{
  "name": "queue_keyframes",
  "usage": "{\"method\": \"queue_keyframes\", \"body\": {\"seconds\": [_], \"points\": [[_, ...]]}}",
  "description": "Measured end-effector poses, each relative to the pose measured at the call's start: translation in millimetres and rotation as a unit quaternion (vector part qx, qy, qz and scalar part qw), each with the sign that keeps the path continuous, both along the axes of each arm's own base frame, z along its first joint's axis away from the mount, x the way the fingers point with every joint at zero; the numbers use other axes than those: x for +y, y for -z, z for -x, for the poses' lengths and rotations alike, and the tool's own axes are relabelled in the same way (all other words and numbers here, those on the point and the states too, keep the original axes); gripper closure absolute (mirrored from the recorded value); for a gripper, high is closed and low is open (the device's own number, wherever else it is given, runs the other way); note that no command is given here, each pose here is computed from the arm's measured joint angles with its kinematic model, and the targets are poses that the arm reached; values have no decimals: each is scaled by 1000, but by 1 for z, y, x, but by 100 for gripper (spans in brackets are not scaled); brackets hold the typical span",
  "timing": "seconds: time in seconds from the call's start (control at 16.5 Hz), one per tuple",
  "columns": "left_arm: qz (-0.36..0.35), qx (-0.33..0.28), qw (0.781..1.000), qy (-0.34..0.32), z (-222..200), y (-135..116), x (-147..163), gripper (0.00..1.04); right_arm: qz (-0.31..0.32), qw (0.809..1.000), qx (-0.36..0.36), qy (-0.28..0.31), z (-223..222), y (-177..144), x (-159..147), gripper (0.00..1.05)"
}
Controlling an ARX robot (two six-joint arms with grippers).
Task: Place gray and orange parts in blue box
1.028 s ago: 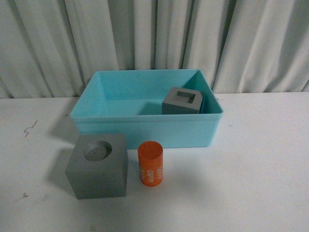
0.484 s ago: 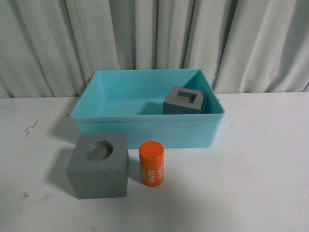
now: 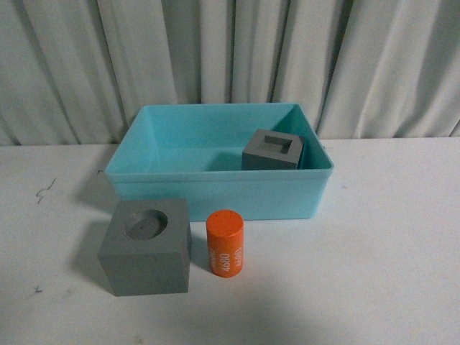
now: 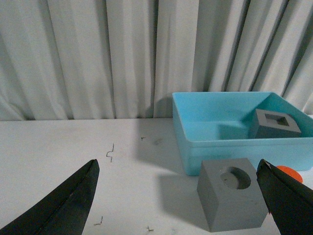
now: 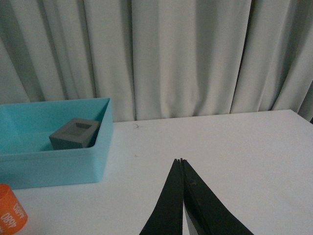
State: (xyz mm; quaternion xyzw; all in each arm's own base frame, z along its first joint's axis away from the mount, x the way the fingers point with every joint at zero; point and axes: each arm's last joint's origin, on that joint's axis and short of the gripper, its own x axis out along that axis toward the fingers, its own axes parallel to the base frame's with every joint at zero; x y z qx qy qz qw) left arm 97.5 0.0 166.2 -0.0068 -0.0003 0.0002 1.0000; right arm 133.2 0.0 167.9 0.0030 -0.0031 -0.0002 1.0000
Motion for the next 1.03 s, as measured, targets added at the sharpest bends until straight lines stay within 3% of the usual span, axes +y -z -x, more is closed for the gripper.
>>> {"method": "queue_keyframes", "body": {"seconds": [1.03], "points": [[0, 0, 1000, 0, 0, 0, 0, 7, 0, 1000, -3, 0, 24, -2, 0, 103]]}}
